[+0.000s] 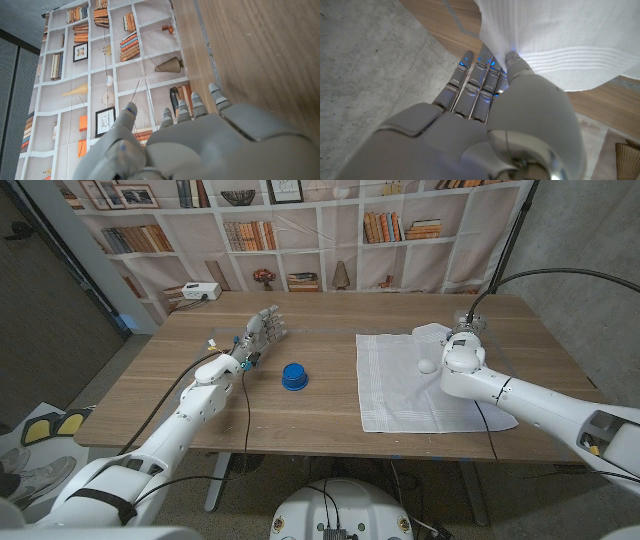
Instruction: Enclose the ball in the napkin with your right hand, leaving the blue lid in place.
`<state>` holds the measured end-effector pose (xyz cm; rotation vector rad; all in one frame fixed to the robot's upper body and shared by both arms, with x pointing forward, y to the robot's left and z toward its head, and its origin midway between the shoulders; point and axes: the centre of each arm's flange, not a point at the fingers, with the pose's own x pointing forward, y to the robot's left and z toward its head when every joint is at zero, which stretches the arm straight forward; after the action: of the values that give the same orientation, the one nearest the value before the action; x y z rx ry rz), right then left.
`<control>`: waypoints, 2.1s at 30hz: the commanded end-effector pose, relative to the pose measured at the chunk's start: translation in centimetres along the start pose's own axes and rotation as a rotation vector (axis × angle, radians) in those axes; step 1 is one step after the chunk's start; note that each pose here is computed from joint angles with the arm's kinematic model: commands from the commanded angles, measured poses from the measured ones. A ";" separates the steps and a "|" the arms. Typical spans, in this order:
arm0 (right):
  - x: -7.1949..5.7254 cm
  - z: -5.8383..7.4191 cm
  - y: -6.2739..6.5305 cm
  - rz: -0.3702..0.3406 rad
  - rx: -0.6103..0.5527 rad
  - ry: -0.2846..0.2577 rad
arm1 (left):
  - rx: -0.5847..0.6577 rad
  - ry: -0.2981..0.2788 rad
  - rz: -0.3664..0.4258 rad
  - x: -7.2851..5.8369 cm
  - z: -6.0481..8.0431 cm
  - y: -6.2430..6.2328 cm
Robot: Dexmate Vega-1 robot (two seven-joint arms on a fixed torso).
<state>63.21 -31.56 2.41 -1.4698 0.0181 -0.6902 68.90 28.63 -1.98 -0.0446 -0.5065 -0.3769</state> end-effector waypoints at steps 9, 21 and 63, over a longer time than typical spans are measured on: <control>-6.2 0.3 -1.8 0.016 0.003 -0.077 | 0.001 0.005 -0.051 0.4 0.1 -0.4; -9.4 0.7 -2.1 0.070 0.068 -0.126 | 0.011 0.002 -0.083 0.5 0.4 -0.4; -12.2 4.0 -4.4 0.511 0.119 -0.268 | 0.001 0.008 -0.108 0.6 0.1 0.2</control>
<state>53.66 -23.06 2.35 -1.3553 0.0813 -0.1685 69.10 28.94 -1.73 -0.0160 -0.5017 -0.4745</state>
